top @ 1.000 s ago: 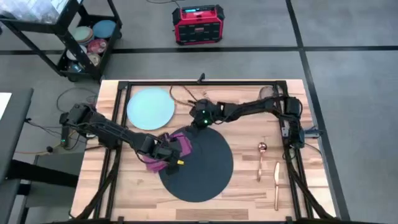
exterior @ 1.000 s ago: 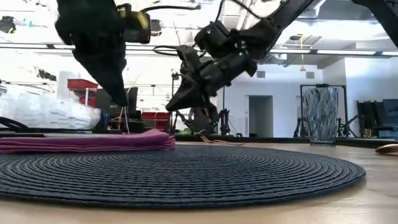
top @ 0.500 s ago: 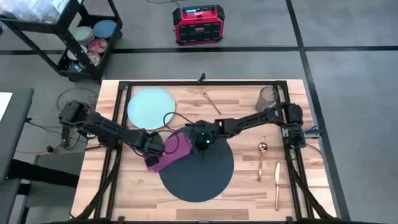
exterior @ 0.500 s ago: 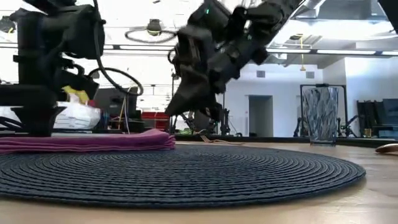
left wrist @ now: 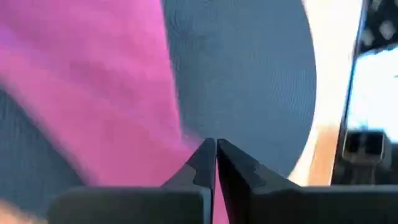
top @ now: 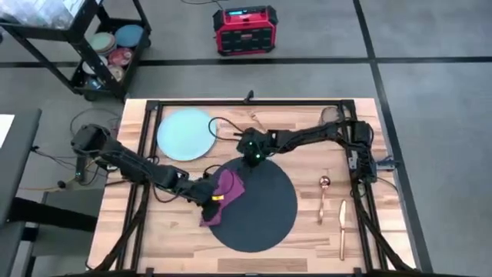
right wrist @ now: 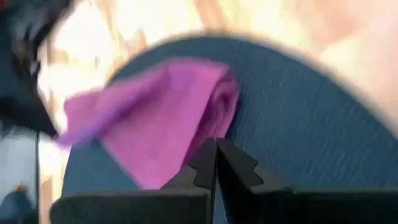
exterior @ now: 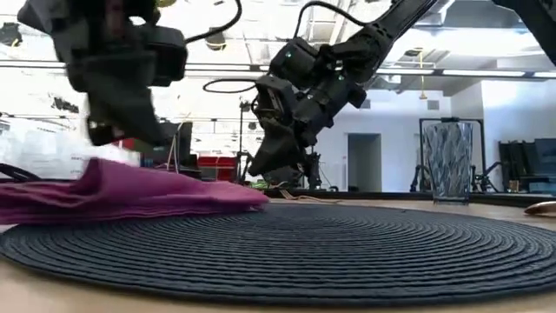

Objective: Set table place
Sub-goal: Fold the pink table napkin

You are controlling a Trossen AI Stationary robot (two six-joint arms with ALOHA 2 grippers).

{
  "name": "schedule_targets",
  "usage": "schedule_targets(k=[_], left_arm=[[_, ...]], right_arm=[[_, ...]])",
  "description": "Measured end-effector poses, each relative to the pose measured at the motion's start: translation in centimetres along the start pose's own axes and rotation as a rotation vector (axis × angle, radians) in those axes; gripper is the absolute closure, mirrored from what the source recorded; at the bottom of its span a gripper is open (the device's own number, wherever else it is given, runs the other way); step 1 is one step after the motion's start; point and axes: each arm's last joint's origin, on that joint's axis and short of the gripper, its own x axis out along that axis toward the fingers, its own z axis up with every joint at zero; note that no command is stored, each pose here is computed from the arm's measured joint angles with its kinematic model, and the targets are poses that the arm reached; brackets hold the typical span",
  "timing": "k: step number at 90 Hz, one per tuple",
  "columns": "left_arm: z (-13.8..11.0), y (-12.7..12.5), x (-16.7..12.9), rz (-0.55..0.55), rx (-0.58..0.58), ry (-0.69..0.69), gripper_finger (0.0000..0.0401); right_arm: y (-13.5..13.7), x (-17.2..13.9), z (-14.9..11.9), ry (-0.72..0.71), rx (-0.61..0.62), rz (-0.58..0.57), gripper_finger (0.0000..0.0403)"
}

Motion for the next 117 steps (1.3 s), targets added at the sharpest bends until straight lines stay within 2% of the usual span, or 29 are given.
schedule_targets(k=[7,16,30,41,58,66,75,98,110,117], left_arm=[[0.4,-0.1,-0.9,0.073,0.022,0.006,0.0401],[-0.1,0.8,-1.5,0.195,0.056,0.102,0.0401],[-0.5,0.9,-1.8,0.222,0.076,0.171,0.0401],[-1.4,1.7,-1.0,0.309,0.097,0.241,0.0401],[-2.9,3.2,0.3,0.428,0.086,0.341,0.0401],[-2.9,2.9,0.6,0.408,0.082,0.327,0.0401],[-2.6,2.0,1.0,0.321,0.061,0.268,0.0401],[-1.6,0.3,1.6,0.160,-0.026,0.132,0.0401],[-1.6,0.0,3.5,0.121,-0.039,0.099,0.0401],[-1.0,-0.6,4.4,0.094,-0.029,0.064,0.0401]], right_arm=[[1.9,0.6,-1.2,0.054,-0.054,0.025,0.0403],[4.2,1.7,-3.0,0.116,-0.103,0.054,0.0403],[6.4,2.6,-4.4,0.104,-0.152,0.034,0.0403],[6.2,2.6,-4.2,0.094,-0.146,0.033,0.0403],[3.3,4.0,-3.9,0.110,-0.073,0.005,0.0403],[2.2,4.6,-3.9,0.136,-0.042,0.020,0.0403],[1.3,5.1,-3.7,0.125,-0.026,0.028,0.0403],[-0.5,4.2,-1.9,0.049,0.010,0.024,0.0403],[-1.4,3.6,-0.9,0.027,0.045,0.011,0.0403],[-1.6,3.4,-1.2,0.061,0.078,-0.026,0.0403]])
